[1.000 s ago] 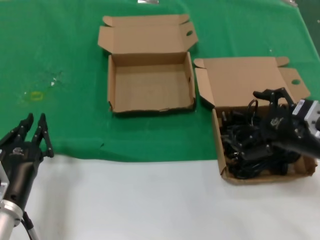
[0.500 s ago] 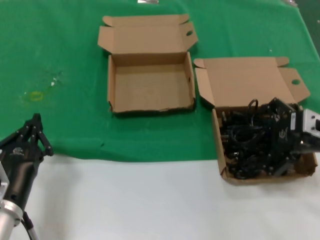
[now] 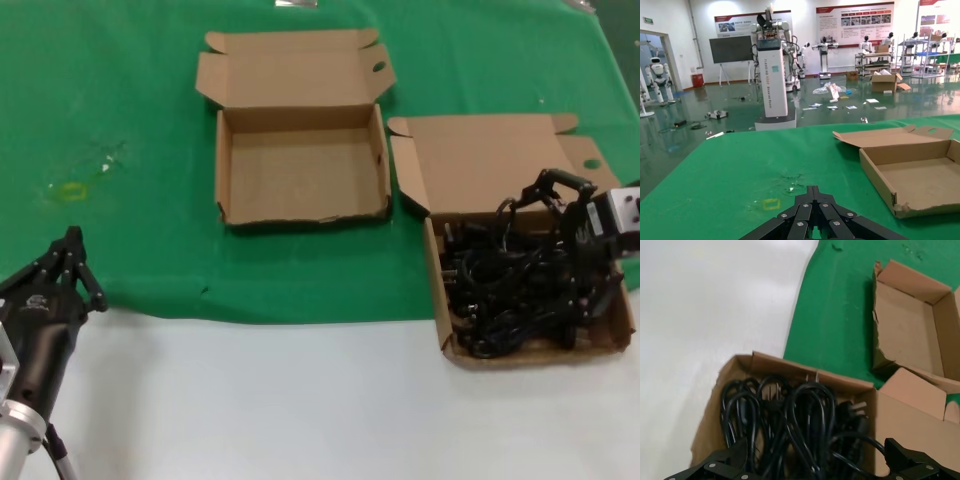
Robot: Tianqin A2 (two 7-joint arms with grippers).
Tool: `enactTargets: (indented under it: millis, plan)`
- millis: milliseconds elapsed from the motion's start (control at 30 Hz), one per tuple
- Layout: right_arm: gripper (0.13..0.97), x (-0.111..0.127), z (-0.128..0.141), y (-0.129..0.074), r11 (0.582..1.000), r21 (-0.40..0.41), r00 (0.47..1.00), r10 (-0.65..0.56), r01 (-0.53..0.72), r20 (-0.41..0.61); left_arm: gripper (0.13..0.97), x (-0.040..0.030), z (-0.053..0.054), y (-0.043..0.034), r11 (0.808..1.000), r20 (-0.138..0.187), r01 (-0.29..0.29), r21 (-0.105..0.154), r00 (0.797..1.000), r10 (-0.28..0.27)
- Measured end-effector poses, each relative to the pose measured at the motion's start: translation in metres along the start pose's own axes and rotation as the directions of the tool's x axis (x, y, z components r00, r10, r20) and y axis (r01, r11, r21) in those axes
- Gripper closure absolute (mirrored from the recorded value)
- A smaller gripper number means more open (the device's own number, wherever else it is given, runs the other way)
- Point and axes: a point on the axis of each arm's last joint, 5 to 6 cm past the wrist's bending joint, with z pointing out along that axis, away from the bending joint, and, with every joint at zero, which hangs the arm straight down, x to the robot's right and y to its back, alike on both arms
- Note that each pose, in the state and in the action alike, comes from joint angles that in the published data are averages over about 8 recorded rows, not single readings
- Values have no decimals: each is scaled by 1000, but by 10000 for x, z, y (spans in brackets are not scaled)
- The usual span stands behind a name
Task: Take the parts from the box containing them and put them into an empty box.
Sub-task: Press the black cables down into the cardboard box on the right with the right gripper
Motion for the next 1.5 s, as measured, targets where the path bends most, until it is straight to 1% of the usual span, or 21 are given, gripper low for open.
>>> enactTargets:
  millis: [133, 267, 500, 800, 1067, 1200, 1467, 1500]
  plan:
    - [130, 123, -7, 2, 999, -14, 999, -36, 36, 17, 953, 0, 0, 0, 1000, 0, 0, 0, 1000, 0]
    - [130, 172, 13, 2, 998, -20, 998, -52, 53, 30, 953, 0, 0, 0, 1000, 0, 0, 0, 1000, 0]
    - [130, 154, 60, 29, 998, -27, 998, -55, 56, 38, 953, 0, 0, 0, 1000, 0, 0, 0, 1000, 0]
    - [173, 127, 64, 98, 998, -52, 999, -38, 40, 39, 953, 0, 0, 0, 1000, 0, 0, 0, 1000, 0]
    - [289, 124, 66, 114, 997, -67, 999, -24, 27, 38, 953, 0, 0, 0, 1000, 0, 0, 0, 1000, 0]
    - [289, 123, 74, 117, 997, -68, 999, -22, 24, 37, 953, 0, 0, 0, 1000, 0, 0, 0, 1000, 0]
    - [476, 126, 88, 134, 998, -68, 999, -17, 20, 32, 953, 0, 0, 0, 1000, 0, 0, 0, 1000, 0]
    - [476, 124, 88, 139, 997, -68, 999, -17, 19, 32, 953, 0, 0, 0, 1000, 0, 0, 0, 1000, 0]
